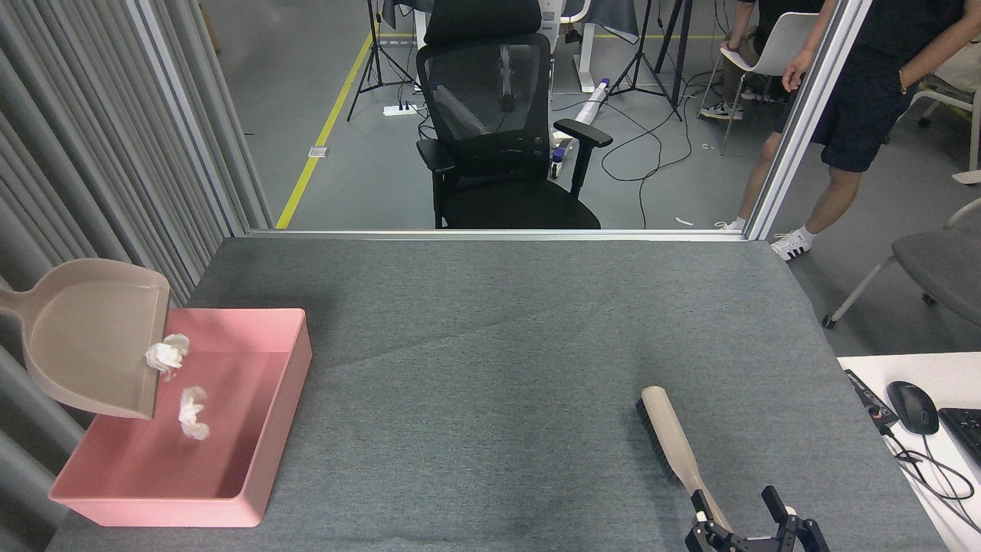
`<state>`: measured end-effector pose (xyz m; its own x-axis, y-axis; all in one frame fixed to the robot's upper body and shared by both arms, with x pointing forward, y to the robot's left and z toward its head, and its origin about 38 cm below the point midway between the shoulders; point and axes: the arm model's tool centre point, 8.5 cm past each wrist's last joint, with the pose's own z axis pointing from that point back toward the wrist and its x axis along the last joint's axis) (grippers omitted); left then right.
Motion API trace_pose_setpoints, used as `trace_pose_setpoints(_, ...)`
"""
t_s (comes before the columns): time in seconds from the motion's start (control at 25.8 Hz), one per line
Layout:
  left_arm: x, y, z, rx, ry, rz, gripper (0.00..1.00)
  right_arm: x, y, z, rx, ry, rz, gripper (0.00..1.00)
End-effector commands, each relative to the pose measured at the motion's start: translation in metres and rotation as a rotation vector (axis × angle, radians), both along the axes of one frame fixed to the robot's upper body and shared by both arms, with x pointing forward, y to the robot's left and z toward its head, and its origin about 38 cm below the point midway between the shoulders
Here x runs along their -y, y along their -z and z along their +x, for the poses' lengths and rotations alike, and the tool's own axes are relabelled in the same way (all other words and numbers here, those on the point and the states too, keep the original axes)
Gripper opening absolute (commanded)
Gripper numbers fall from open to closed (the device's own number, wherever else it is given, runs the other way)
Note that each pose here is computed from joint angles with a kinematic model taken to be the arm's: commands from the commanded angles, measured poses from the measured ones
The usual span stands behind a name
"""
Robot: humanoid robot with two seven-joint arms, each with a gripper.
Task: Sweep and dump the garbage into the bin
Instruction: 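Lift the dustpan over the pink bin with the left gripper and tip it, then lower the empty dustpan back onto the table with the left gripper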
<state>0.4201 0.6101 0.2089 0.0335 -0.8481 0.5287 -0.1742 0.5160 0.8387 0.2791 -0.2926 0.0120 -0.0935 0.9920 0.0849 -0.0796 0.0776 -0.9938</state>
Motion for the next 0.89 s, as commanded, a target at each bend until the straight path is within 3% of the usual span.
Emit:
trace_pose_setpoints(0.0, -0.015, -0.016, -0.008, 0.007, -0.019, 0.029, 0.08, -0.001, -0.002, 0.002, 0.009, 0.001, 0.004, 0.96)
trace_pose_setpoints(0.12, -0.02, -0.029, -0.007, 0.032, -0.032, -0.012, 0.08, -0.003, -0.004, 0.005, 0.018, 0.001, 0.007, 0.96)
trace_pose_setpoints(0.19, -0.02, -0.033, -0.003, 0.031, -0.036, -0.122, 0.08, -0.003, -0.005, 0.007, 0.023, 0.0, 0.007, 0.96)
trace_pose_setpoints(0.31, -0.007, -0.067, 0.003, 0.09, 0.005, -0.27, 0.08, -0.003, -0.006, 0.007, 0.024, 0.0, 0.007, 0.96)
trace_pose_setpoints(0.35, 0.001, -0.065, 0.002, 0.088, 0.013, -0.324, 0.08, -0.003, -0.006, 0.007, 0.024, 0.0, 0.007, 0.96)
trace_pose_setpoints(0.62, 0.148, -0.025, 0.024, 0.078, 0.204, -0.593, 0.07, -0.001, -0.006, 0.007, 0.024, 0.005, 0.003, 0.96)
trace_pose_setpoints(0.74, 0.221, 0.027, 0.032, 0.0, 0.222, -0.555, 0.07, -0.002, -0.005, 0.007, 0.024, 0.01, 0.007, 0.96)
trace_pose_setpoints(0.85, 0.288, 0.059, 0.038, -0.03, 0.258, -0.595, 0.07, -0.006, -0.004, 0.007, 0.022, 0.012, 0.018, 0.96)
